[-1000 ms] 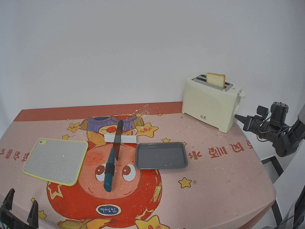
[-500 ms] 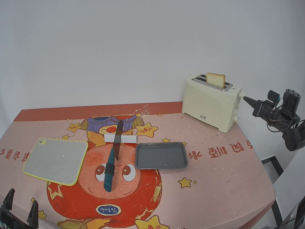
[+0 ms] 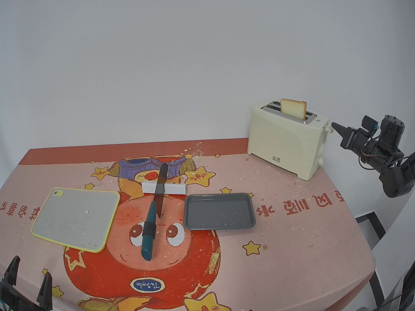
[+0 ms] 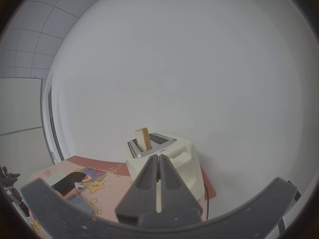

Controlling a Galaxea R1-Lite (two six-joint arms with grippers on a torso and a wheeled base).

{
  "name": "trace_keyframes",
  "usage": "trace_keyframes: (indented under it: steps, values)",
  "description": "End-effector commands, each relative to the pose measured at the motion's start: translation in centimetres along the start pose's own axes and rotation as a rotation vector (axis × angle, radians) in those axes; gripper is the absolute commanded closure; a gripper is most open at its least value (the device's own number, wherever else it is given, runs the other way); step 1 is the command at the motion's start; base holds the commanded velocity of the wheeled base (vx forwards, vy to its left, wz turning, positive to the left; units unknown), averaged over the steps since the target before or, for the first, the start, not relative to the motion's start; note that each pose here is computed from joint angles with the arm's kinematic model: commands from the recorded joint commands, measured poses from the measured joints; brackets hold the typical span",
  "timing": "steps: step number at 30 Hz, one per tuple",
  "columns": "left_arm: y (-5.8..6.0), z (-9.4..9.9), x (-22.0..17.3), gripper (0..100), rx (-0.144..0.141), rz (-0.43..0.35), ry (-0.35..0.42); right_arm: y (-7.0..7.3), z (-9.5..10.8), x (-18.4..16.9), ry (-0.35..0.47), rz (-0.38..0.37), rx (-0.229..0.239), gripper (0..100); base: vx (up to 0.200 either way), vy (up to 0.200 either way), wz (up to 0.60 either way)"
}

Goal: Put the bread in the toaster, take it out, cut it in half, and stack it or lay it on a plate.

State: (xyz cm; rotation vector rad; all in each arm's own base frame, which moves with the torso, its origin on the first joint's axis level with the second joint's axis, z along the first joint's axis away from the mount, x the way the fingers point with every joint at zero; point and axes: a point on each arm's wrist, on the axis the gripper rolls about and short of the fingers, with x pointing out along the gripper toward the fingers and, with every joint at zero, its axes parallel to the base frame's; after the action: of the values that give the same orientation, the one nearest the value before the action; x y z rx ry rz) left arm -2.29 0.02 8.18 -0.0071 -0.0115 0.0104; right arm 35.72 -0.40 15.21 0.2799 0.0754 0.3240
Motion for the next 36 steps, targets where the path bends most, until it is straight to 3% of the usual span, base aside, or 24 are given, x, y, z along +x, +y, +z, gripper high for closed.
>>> trace_keyframes:
  steps: [1, 9, 36]
  values:
    - [0.0, -0.5, 0.0, 0, -0.001, 0.0, 0.001, -0.7, -1.3, 0.8, 0.032, -0.009, 0.011, 100, 0.0, 0.0, 0.0]
    - [0.0, -0.5, 0.0, 0, -0.001, 0.0, 0.001, -1.8, -3.1, 2.2, -0.014, -0.04, -0.003, 100, 0.0, 0.0, 0.0]
    - [0.0, -0.5, 0.0, 0, -0.001, 0.0, 0.001, -2.2, -5.5, 2.2, 0.067, -0.059, 0.017, 100, 0.0, 0.0, 0.0]
